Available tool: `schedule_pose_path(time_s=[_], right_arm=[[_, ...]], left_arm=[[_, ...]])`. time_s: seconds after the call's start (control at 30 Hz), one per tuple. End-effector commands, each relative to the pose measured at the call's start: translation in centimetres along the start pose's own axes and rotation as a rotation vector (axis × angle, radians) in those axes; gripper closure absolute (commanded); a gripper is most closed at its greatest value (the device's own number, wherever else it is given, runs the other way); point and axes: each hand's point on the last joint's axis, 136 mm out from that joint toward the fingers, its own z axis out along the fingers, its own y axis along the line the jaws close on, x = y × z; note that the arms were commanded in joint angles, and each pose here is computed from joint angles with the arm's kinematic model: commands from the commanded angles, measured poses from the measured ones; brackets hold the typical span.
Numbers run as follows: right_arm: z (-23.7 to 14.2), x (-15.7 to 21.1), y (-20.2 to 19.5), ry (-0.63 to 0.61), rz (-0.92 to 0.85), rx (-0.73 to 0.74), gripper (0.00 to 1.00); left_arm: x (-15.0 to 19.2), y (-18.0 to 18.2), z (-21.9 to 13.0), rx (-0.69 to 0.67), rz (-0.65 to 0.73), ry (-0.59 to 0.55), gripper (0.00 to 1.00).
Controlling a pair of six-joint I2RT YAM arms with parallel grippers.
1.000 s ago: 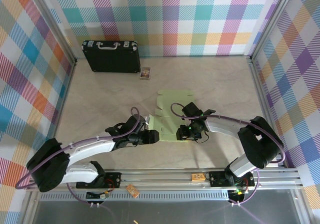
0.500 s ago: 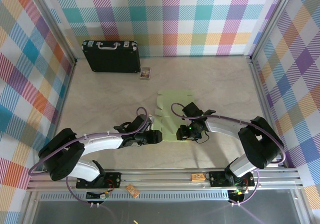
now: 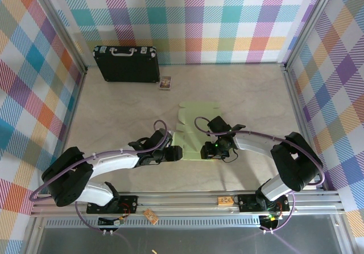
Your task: Fold the paper box
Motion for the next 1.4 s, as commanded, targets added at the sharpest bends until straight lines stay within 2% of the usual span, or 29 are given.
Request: schedule_pose_path(time_s=[0.0, 0.17, 0.53, 0.6, 0.73, 0.8, 1.07, 1.37], right_arm=[[1.7, 1.7, -2.2, 0.067, 0.007, 0.075, 0.57], [1.7, 1.6, -2.2, 0.067, 0.007, 0.074, 0.57], [1.7, 1.7, -2.2, 0.066, 0.006, 0.075, 0.57], [1.7, 1.7, -2.2, 0.065, 0.007, 0.075, 0.56], [1.7, 1.6, -2.2, 0.062, 0.006, 0.073, 0.56], [1.7, 1.7, -2.2, 0.062, 0.006, 0.073, 0.56], [1.6, 1.7, -2.2, 0.061, 0.006, 0.074, 0.56], [1.7, 1.6, -2.2, 0.061, 0.004, 0.073, 0.56]], left_arm=[[0.2, -1.3, 0.4, 0.046, 0.017, 0.013, 0.46], [0.0, -3.3, 0.9, 0.14, 0.001, 0.016, 0.49], [-0.5, -5.4, 0.3, 0.226, -0.001, -0.009, 0.52], [-0.8, -4.6, -0.2, 0.178, 0.006, -0.028, 0.52], [-1.1, -1.0, -0.9, -0.014, 0.02, -0.062, 0.52], [-0.7, -0.4, -0.6, -0.039, 0.017, -0.049, 0.52], [0.3, 0.6, 1.5, -0.067, -0.002, -0.003, 0.48], [0.1, -2.2, 1.7, 0.074, -0.008, -0.001, 0.51]])
